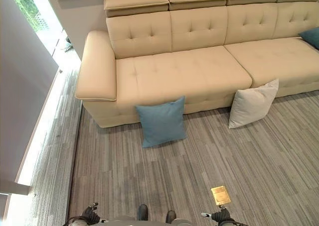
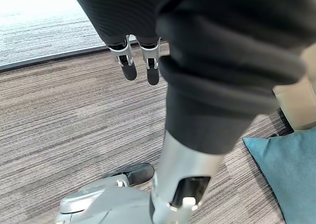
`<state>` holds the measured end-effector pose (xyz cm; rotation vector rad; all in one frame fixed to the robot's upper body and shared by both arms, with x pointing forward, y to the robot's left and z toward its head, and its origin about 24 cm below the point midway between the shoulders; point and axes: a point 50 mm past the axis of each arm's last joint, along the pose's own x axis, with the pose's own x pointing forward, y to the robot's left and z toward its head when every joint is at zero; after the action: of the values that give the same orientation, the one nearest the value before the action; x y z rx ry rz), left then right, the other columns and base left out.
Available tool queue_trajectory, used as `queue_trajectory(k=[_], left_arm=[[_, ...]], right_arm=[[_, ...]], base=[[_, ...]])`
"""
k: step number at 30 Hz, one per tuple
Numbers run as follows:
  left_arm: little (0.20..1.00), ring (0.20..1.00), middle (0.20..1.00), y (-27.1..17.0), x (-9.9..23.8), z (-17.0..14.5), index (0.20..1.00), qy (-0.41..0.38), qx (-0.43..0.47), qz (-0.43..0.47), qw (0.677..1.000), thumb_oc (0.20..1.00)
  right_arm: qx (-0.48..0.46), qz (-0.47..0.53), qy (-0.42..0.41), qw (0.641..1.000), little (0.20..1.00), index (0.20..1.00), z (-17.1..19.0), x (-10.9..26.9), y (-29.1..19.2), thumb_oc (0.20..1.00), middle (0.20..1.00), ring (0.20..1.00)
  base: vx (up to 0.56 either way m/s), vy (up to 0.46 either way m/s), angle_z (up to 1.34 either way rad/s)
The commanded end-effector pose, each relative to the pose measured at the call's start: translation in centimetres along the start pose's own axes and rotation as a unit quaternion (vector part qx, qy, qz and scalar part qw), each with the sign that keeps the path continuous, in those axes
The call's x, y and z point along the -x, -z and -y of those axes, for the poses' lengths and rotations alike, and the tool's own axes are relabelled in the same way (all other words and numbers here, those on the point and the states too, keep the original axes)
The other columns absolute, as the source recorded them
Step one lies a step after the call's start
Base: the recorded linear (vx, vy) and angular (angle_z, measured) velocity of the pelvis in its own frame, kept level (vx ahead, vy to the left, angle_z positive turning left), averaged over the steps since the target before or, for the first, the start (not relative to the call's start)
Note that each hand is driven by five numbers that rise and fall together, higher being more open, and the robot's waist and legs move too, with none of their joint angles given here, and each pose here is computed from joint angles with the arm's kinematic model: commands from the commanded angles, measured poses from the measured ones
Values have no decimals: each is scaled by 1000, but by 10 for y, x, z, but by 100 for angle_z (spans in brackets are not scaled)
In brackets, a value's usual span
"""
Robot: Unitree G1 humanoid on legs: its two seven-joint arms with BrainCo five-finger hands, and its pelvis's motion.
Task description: Pick up all the scattered cushions and arrange them neatly on the sofa.
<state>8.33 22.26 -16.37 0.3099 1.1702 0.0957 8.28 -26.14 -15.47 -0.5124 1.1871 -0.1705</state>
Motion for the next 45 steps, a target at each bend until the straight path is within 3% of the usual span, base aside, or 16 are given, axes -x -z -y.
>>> queue_trajectory(k=[1, 16, 22, 36, 45], left_arm=[[1000, 1000, 1000, -12, -4, 0, 1000, -4, -23, -2, 1000, 1000], [1000, 1000, 1000, -51, -8, 0, 1000, -6, -7, 60, 998, 1000], [1000, 1000, 1000, -45, -7, 0, 1000, -4, -10, 53, 999, 1000], [1000, 1000, 1000, -36, -8, -19, 1000, -25, -26, 40, 999, 1000], [1000, 1000, 1000, -33, -7, -12, 1000, -23, -17, 33, 999, 1000]], right_arm=[[21, 17, 5, 1000, 1000, 1000, 2, -3, -13, 1000, 1000, 1000], [13, 31, 28, 999, 1000, 1000, 14, -5, -23, 1000, 1000, 1000], [16, 30, 21, 999, 1000, 1000, 10, -5, -22, 1000, 1000, 1000], [19, 122, 20, 992, 1000, 1000, 14, -5, -77, 1000, 1000, 1000], [28, 107, 22, 994, 1000, 1000, 15, -6, -66, 1000, 1000, 1000]], base=[[28, -65, 1], [9, -97, 13], [167, 96, -4], [145, 109, -33], [190, -186, 16]])
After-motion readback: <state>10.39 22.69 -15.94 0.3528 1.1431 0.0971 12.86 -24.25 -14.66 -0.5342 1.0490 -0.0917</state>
